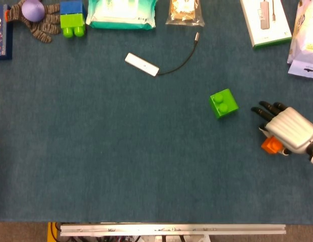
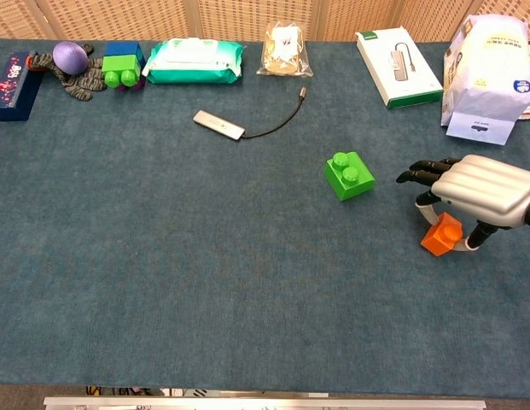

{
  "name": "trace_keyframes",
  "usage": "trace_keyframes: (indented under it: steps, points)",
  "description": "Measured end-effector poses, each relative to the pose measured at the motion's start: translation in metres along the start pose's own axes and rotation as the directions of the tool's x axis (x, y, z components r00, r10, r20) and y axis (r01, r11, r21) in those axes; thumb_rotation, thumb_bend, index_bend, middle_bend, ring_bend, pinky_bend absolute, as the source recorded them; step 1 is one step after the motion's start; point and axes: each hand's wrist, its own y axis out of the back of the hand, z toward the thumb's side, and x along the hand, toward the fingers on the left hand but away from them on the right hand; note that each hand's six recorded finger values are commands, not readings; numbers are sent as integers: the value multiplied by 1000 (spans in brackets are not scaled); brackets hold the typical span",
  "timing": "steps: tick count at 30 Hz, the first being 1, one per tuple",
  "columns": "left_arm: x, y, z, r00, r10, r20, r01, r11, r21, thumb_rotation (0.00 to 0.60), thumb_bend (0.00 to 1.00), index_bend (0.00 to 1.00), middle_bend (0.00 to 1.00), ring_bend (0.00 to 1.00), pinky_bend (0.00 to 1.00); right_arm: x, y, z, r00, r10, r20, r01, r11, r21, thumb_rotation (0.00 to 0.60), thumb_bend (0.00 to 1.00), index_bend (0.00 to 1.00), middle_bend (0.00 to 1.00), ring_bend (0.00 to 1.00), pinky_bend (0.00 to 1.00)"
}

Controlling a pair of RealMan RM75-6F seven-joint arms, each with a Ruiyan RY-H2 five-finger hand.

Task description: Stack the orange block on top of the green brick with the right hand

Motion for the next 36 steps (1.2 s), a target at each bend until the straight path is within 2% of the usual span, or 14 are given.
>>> trace_keyframes:
  steps: [8, 13, 19, 28, 36]
  points:
    - [0, 1, 0, 1000, 2, 1, -2, 1000, 2, 600, 111, 516, 377, 217, 217, -5, 32, -14, 994, -101, 49, 104, 993, -51, 600, 199, 707, 138, 72, 216]
    - [0, 1, -1, 1000, 0, 1, 0, 1000, 3, 600, 112, 516, 377, 217, 217, -15, 58, -25, 981, -174, 86, 181, 981, -70, 600, 199, 707, 138, 73, 216]
    - [0, 1, -2, 1000, 1, -2, -1, 1000, 1, 600, 112, 516, 377, 217, 217, -35, 88, -31, 967, -233, 107, 241, 968, -67, 600, 199, 707, 138, 72, 216]
    - [-1, 3, -8, 1000, 2, -12, -2, 1000, 0, 600, 111, 516, 377, 217, 217, -72, 109, -28, 964, -240, 116, 249, 967, -64, 600, 198, 708, 138, 72, 216]
    - [-3, 4, -13, 1000, 1, -20, -1, 1000, -3, 600, 112, 516, 377, 217, 217, -96, 113, -29, 966, -219, 139, 229, 972, -60, 600, 198, 708, 138, 72, 216]
